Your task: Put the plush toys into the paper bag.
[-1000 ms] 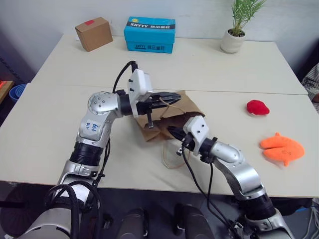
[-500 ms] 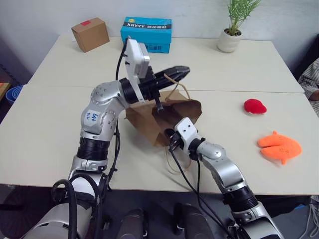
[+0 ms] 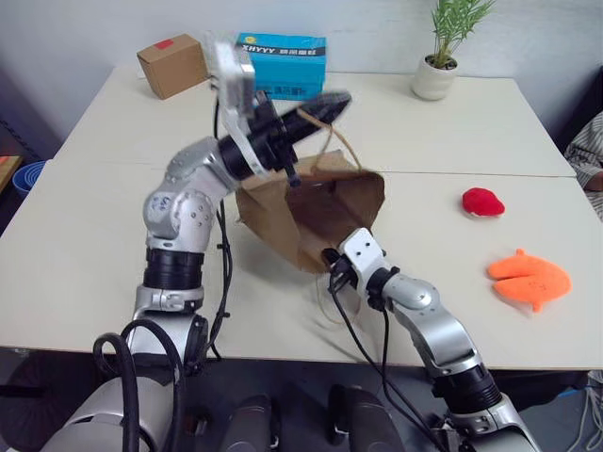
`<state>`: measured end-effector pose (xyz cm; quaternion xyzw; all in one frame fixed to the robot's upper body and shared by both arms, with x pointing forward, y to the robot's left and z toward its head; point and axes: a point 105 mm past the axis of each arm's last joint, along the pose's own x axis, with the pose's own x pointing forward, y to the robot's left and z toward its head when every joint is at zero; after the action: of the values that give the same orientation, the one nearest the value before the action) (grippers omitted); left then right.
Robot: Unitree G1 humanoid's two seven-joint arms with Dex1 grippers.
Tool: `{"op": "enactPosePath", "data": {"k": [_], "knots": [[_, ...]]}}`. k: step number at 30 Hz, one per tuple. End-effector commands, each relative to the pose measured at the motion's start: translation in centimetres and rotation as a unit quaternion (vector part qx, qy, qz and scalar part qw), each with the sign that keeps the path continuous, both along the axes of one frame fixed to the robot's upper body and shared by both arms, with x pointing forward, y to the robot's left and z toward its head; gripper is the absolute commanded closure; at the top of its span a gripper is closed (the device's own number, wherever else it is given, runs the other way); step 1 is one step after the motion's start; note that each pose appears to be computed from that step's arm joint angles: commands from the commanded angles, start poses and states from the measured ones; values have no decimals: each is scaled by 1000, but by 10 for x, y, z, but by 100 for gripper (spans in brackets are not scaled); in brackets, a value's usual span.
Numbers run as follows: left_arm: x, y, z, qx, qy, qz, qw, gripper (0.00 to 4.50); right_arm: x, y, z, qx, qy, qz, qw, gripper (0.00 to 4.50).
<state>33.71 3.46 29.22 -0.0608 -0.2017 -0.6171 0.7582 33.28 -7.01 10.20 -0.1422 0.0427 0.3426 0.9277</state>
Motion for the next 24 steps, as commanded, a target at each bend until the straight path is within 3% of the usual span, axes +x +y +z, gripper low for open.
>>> {"op": "enactPosePath", "data": {"k": [1,5,8,13,15,17,18,21,24], "knots": [[-5,-5,-1,-13,-15,14,1000,450,-13,5,16,47,-19,37,998,448],[-2,-6,-5,-37,-17,38,998,450,-39,-1,35,75,-27,78,994,358],[-3,-8,-5,-43,-21,39,998,450,-51,-20,51,80,-55,64,993,254],[-3,-10,-5,-42,-25,32,998,450,-93,-70,83,82,-119,58,988,80],[-3,-11,-7,-34,-30,29,999,450,-108,-110,82,52,-125,1,991,9],[1,-11,-9,-24,-38,33,998,450,-140,-194,67,-1,-101,-151,983,1],[2,-10,-10,-23,-39,35,998,450,-158,-218,59,-21,-82,-195,977,1],[2,-7,-11,-17,-43,35,998,450,-199,-255,33,-50,-44,-274,959,1],[1,-7,-10,-12,-47,32,998,450,-223,-271,10,-79,-6,-314,946,1]]}}
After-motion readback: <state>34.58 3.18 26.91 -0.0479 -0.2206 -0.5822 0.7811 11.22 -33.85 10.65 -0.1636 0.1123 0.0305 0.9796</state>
